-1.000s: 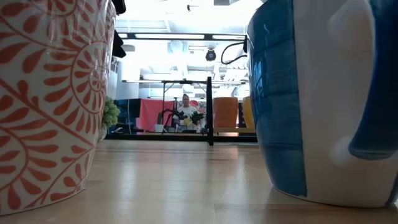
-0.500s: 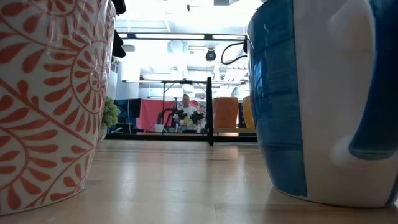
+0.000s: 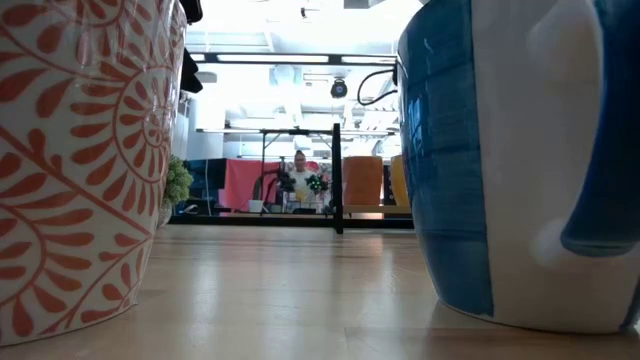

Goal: Place coffee mugs
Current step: Adjust the yellow mug, then put the red patterned mug on the shelf

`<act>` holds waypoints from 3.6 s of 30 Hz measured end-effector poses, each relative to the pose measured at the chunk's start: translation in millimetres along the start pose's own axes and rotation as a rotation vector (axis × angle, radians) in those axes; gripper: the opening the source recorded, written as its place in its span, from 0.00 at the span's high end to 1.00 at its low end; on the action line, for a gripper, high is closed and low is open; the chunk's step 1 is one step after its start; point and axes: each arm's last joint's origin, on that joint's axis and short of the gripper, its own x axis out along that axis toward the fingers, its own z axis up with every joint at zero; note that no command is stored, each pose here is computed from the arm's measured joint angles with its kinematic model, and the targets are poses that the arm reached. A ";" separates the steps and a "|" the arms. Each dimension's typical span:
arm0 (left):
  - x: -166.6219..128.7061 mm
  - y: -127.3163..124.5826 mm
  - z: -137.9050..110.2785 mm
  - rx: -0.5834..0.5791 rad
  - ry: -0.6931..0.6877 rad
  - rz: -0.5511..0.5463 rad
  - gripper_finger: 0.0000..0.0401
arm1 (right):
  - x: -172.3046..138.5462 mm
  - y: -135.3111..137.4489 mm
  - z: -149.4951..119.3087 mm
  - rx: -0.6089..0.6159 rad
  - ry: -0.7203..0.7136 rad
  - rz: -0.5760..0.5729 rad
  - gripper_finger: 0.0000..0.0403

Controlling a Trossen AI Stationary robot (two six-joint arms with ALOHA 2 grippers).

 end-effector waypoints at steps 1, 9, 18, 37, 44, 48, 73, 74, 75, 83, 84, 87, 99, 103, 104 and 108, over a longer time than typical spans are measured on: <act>0.0 0.0 0.0 0.000 0.000 0.000 0.70 | 0.2 -1.0 0.0 0.009 0.000 0.010 1.00; 0.0 0.0 0.0 0.008 0.000 0.000 0.70 | 2.6 -2.2 1.4 0.056 0.000 -0.001 1.00; 0.0 0.0 0.0 0.007 0.000 0.000 0.70 | 21.0 1.3 6.4 0.037 0.051 0.014 1.00; -0.1 -0.1 -0.1 0.011 0.001 0.000 0.70 | 21.3 5.5 7.4 -0.070 0.042 0.055 1.00; -0.1 0.0 -0.1 0.002 0.001 0.000 0.70 | 20.6 10.0 7.3 -0.105 0.040 0.075 1.00; -0.1 0.0 -0.1 0.002 0.001 0.000 0.70 | 19.8 14.8 7.2 -0.122 0.038 0.078 1.00; -0.1 0.4 -0.7 0.034 0.006 0.006 0.70 | -80.6 12.7 -65.6 -0.157 0.066 0.077 1.00; -0.1 0.5 -0.6 0.039 0.003 0.011 0.70 | -92.1 15.1 -73.2 -0.167 0.027 0.094 1.00; -0.1 0.6 -0.5 0.047 0.001 0.016 0.70 | -102.2 18.5 -80.3 -0.182 -0.007 0.127 1.00; -0.1 0.9 -0.2 0.045 -0.006 0.027 0.70 | -150.0 65.2 -136.1 -0.360 -0.323 0.323 1.00; -0.1 0.8 -0.1 0.036 -0.007 0.026 0.70 | -149.6 69.3 -145.0 -0.364 -0.360 0.352 1.00; -0.1 0.6 0.5 0.025 -0.012 0.024 0.70 | -140.1 75.7 -173.9 -0.352 -0.432 0.417 1.00; -0.1 0.7 0.4 0.026 -0.012 0.025 0.70 | -59.4 110.4 -229.7 -0.380 -0.394 0.467 1.00; -0.1 0.6 0.4 0.026 -0.012 0.025 0.70 | -39.2 115.3 -234.8 -0.428 -0.338 0.417 1.00; -0.1 0.7 0.5 0.026 -0.013 0.026 0.70 | -37.4 115.6 -234.3 -0.425 -0.341 0.414 1.00; -0.1 1.2 0.7 0.026 -0.020 0.044 0.70 | -35.9 115.2 -230.7 -0.425 -0.345 0.402 1.00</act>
